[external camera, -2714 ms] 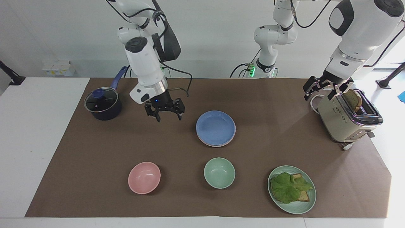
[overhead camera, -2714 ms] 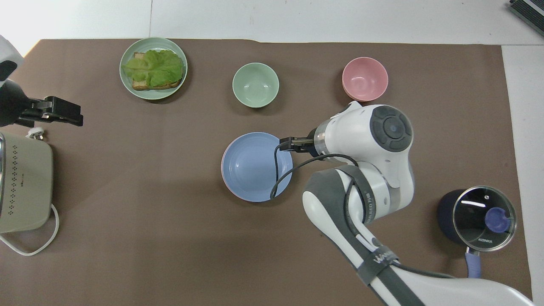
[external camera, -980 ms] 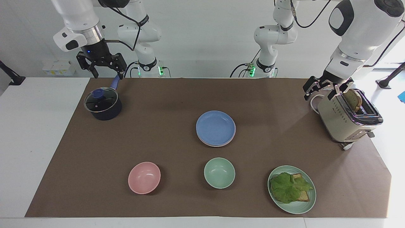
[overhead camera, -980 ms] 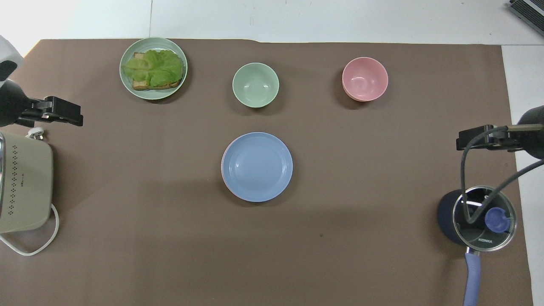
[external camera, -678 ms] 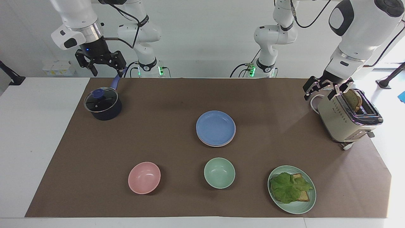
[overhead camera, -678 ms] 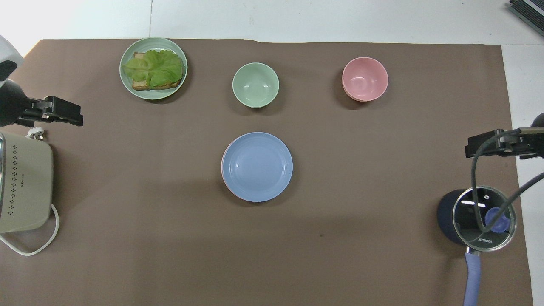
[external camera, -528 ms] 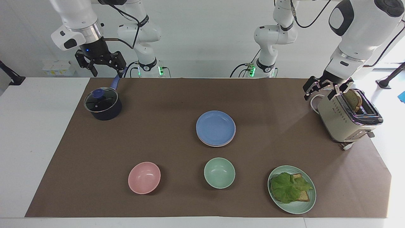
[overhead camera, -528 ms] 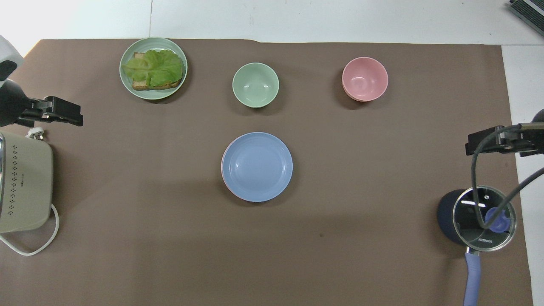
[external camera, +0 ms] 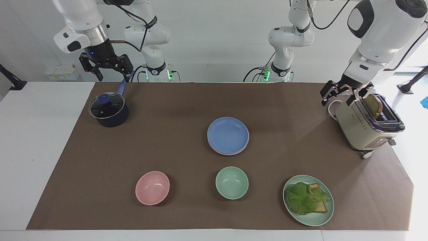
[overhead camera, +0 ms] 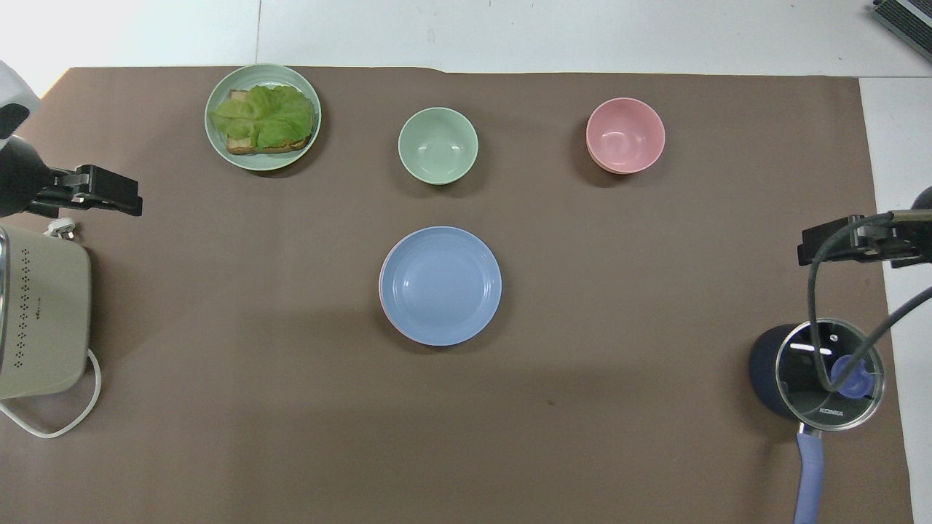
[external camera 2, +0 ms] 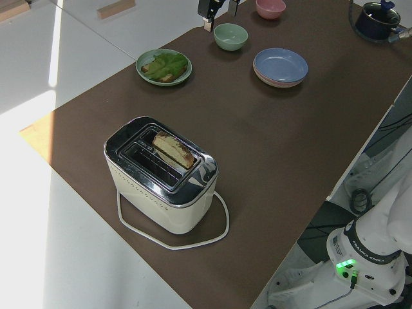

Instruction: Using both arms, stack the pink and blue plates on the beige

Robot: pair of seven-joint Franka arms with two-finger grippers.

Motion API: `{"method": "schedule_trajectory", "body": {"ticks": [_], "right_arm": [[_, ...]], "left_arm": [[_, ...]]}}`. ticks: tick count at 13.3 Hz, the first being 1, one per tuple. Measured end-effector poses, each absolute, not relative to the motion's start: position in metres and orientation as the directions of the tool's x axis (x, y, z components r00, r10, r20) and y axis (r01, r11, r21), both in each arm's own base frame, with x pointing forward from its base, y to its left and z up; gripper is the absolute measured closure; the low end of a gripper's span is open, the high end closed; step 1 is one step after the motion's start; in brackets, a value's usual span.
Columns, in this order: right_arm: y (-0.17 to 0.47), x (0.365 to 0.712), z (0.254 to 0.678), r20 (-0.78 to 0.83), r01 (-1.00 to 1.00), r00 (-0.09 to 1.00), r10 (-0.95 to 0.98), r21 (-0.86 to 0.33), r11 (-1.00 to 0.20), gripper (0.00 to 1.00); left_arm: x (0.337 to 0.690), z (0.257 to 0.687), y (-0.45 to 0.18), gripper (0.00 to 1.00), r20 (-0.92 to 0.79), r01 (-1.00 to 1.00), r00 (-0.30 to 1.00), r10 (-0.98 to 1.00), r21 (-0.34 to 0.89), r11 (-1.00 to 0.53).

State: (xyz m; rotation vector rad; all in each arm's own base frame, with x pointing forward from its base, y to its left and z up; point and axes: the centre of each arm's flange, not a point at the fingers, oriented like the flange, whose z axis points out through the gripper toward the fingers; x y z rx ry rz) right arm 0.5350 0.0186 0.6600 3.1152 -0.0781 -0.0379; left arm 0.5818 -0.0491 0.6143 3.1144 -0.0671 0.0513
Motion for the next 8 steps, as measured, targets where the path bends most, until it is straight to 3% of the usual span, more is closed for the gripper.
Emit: {"method": "schedule_trajectory", "body": {"ticks": [8], "right_arm": [[0.0203,0.5350,0.6601,-0.023,-0.047,0.999,-0.047,0.026,-0.999,0.00]], "left_arm": [[0.5818,0.6143,-0.0491,0.00,0.033,-0.044,0.999,-0.043,0.025,-0.999]]}}
